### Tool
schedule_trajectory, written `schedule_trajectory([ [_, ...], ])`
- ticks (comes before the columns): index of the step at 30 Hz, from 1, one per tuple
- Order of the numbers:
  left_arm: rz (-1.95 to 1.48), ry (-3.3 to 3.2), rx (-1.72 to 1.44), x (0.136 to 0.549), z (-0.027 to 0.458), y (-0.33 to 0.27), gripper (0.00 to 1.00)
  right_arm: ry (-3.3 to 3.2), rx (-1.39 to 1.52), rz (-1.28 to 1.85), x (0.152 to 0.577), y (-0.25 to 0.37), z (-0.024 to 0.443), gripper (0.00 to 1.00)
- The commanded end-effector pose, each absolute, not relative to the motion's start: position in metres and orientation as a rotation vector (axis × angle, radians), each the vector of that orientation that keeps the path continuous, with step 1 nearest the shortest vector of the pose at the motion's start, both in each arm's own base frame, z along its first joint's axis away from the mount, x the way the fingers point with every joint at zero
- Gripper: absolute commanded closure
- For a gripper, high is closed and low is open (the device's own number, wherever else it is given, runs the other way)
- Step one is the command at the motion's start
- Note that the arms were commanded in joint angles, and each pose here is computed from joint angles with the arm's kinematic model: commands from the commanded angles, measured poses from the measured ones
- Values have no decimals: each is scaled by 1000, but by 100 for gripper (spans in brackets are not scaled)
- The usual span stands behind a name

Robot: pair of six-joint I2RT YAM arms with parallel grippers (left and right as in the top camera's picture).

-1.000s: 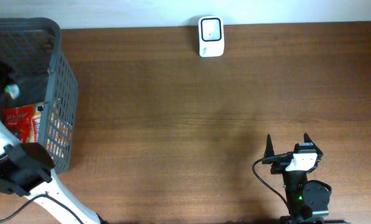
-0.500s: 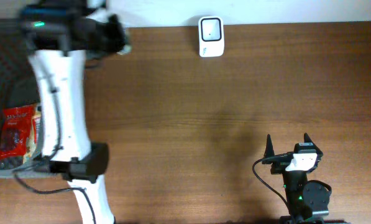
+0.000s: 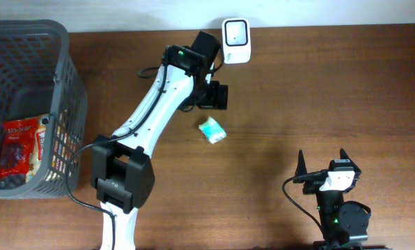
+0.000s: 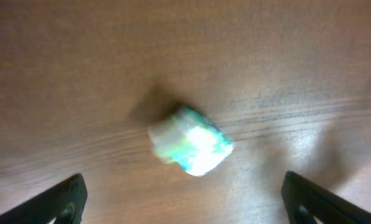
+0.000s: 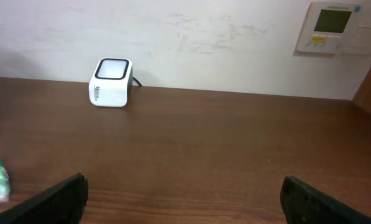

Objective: Scan the item barcode
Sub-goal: 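Carry the green-white pack with the left gripper and drop it mid-table, then reach the left gripper into the basket and grasp the orange box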

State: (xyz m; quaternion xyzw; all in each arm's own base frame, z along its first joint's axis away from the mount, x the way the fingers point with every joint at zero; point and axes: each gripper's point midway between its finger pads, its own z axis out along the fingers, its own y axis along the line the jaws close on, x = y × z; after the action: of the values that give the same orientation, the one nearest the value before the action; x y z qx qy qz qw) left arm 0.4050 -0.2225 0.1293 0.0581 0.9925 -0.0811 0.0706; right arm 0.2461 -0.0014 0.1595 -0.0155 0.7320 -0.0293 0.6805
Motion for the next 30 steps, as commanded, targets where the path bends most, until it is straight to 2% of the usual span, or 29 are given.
schedule_trajectory([
  [1,-286,2841,122,428,205,-203,1,1645,-24,-82,246,-5,157,2],
  [5,-318,2634,25,432,312,-149,1,1645,-24,-82,246,-5,157,1],
  [7,-300,2461,-22,426,372,-104,1,1644,-25,-82,246,-5,157,2],
  [11,-259,2283,-132,398,433,-47,1,1645,-25,-82,246,-5,157,2],
  [14,-32,2180,-311,365,463,27,1,1645,-25,-82,246,-5,157,2],
  [17,134,2196,-510,351,451,87,1,1645,-24,-82,246,-5,157,2],
  [20,213,2293,-794,343,403,155,1,1645,-25,-82,246,-5,157,2],
  [26,129,2429,-1053,337,321,208,1,1645,-25,-82,246,-5,157,2],
  [30,131,2523,-1038,350,264,218,1,1645,-24,-82,246,-5,157,2],
])
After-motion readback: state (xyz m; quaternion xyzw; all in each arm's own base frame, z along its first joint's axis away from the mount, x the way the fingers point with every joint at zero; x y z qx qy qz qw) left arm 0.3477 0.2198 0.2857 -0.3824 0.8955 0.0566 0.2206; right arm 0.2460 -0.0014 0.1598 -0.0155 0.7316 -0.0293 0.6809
